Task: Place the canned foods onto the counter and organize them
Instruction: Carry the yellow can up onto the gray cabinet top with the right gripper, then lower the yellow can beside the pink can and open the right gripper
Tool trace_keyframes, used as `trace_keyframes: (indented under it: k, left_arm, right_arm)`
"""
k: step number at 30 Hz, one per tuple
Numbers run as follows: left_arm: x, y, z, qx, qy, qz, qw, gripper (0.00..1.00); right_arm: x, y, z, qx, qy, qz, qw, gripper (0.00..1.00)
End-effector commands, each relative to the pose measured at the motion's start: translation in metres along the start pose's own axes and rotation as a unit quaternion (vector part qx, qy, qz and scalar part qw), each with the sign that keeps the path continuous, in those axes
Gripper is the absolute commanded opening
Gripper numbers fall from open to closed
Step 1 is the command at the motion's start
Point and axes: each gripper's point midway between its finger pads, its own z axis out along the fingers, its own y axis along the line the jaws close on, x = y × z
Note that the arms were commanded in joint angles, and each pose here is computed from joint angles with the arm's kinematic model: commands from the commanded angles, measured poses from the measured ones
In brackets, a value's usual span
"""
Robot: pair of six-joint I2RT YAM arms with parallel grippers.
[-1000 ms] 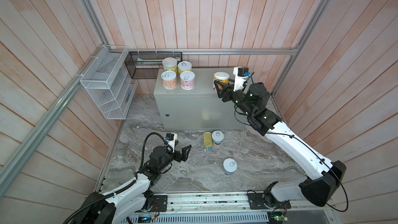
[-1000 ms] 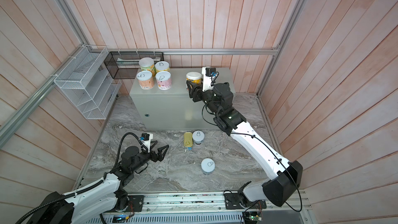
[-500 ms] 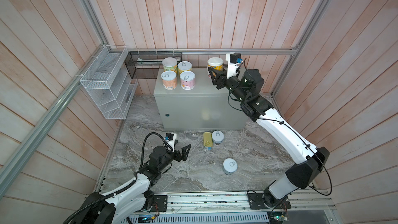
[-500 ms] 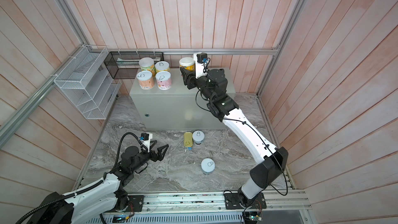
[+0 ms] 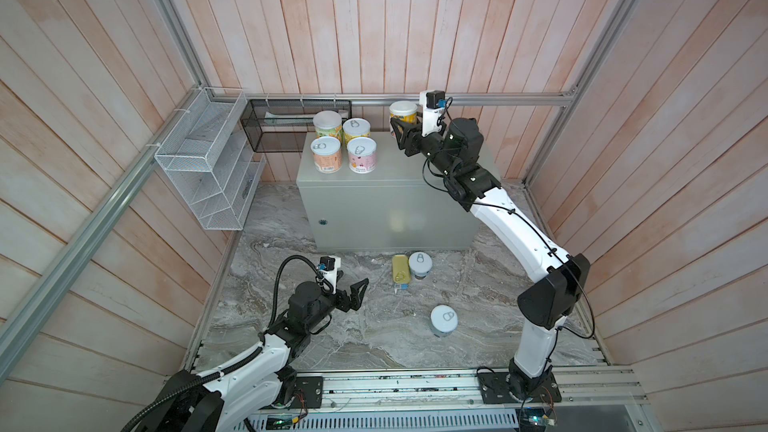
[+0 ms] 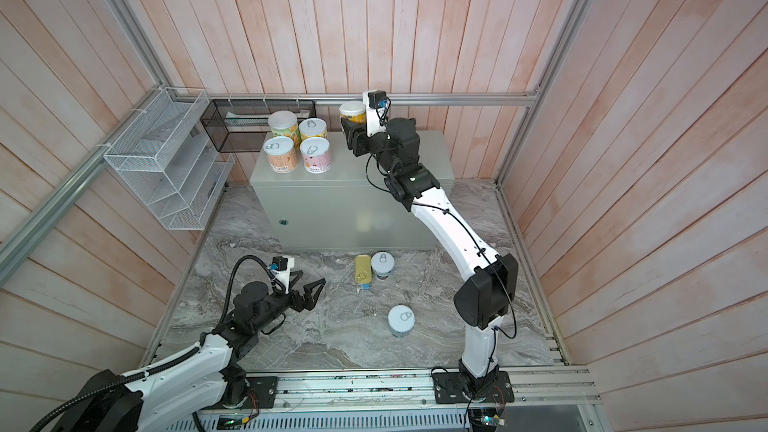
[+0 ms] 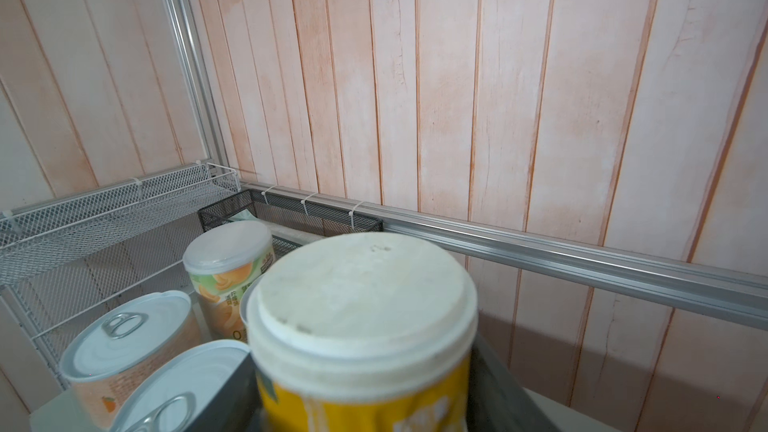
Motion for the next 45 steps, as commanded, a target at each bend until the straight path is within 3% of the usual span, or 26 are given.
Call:
trace_keyframes:
  k: [1, 20, 41, 43, 45]
  left_arm:
    - [-0.014, -0.004, 0.002, 0.002, -0.017, 0.008, 1.000, 1.00]
    - [-0.011, -0.003, 0.005, 0.001, -0.010, 0.005, 1.000, 1.00]
    - [-0.009, 0.001, 0.007, -0.008, -0.004, 0.002, 1.000, 1.00]
    - [-0.008, 0.001, 0.008, -0.008, -0.003, 0.001, 1.000, 1.00]
    - [-0.007, 0.001, 0.009, -0.008, -0.001, 0.001, 1.000, 1.00]
  right_arm:
    - [-0.025, -0.003, 0.004, -0.003, -0.044, 0.006, 0.999, 0.60]
    - [0.027, -0.017, 0.058, -0.011, -0.009, 0.019, 1.000, 0.60]
    - [0.061, -0.016, 0.080, -0.009, 0.004, 0.002, 1.000, 0.61]
    - [0.063, -0.014, 0.080, -0.013, 0.007, 0.000, 1.000, 0.67]
    - [0.062, -0.012, 0.079, -0.018, 0.008, 0.001, 1.000, 0.80]
